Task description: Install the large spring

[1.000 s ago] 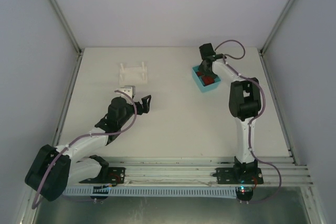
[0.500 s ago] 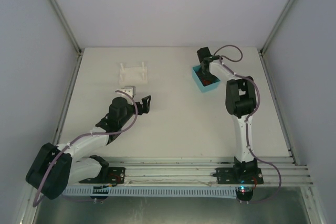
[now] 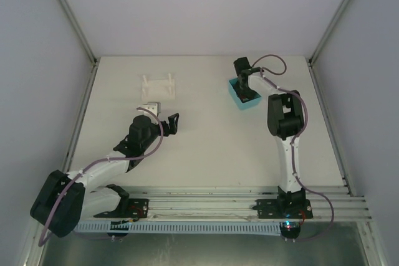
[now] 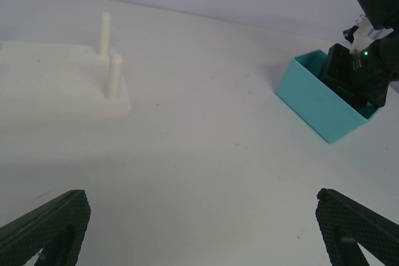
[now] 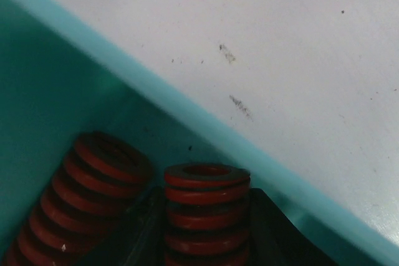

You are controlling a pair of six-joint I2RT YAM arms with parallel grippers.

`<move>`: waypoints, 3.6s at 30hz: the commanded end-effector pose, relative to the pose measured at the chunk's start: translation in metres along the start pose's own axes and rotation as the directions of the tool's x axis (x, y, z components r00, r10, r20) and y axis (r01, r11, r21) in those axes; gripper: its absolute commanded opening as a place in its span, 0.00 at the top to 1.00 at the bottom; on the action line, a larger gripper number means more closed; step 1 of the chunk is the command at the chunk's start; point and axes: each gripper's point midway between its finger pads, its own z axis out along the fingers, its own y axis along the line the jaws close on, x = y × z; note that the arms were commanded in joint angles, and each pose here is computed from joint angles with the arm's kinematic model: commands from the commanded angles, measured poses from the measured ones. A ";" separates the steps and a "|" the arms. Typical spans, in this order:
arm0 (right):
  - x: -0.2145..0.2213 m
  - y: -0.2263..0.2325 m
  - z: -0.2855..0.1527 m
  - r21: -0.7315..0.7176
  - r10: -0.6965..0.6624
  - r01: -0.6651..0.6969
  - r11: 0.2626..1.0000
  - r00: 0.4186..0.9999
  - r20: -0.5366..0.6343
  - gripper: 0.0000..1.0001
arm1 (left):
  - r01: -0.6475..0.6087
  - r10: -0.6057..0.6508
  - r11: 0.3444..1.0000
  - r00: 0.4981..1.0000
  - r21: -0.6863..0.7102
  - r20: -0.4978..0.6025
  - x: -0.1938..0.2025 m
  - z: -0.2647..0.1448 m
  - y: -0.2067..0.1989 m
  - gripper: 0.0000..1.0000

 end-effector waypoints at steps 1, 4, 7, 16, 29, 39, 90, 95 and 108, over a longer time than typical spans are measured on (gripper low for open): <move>-0.010 0.010 -0.023 -0.086 -0.026 0.029 0.996 0.999 0.039 0.76 | -0.012 0.012 1.000 1.000 -0.001 0.013 -0.005 -0.003 -0.002 0.01; -0.023 0.014 -0.044 -0.134 -0.032 0.043 0.990 0.996 0.087 0.78 | -0.013 0.013 1.000 1.000 -0.002 0.013 -0.005 -0.003 -0.002 0.01; -0.034 0.015 -0.063 -0.163 -0.047 0.068 0.984 0.990 0.129 0.80 | -0.012 0.012 1.000 1.000 -0.004 0.016 -0.006 -0.003 -0.002 0.01; -0.041 0.016 -0.085 -0.210 -0.102 0.141 0.968 0.978 0.184 0.82 | -0.007 0.007 1.000 1.000 -0.017 0.028 -0.009 -0.006 -0.001 0.01; -0.035 0.035 -0.186 -0.389 -0.304 0.492 0.779 0.839 0.451 0.83 | 0.054 -0.046 0.989 0.997 -0.140 0.061 -0.010 -0.008 0.022 0.01; 0.071 0.045 -0.269 -0.445 -0.368 0.793 0.417 0.594 0.715 0.84 | 0.034 -0.035 0.999 0.998 0.021 0.055 -0.014 -0.010 -0.007 0.12; 0.238 0.038 -0.320 -0.066 -0.176 0.997 -0.027 0.060 0.983 0.88 | 0.108 0.139 0.815 0.917 0.569 -0.374 0.015 -0.034 -0.171 0.79; 0.234 0.041 -0.313 -0.054 -0.215 0.999 -0.006 0.052 0.975 0.67 | 0.105 0.140 0.813 0.920 0.573 -0.366 0.011 -0.037 -0.172 1.00; 0.195 0.002 -0.293 -0.206 -0.440 0.942 0.266 0.309 0.843 0.01 | -0.054 0.119 0.963 0.964 0.265 -0.236 -0.043 -0.017 -0.116 1.00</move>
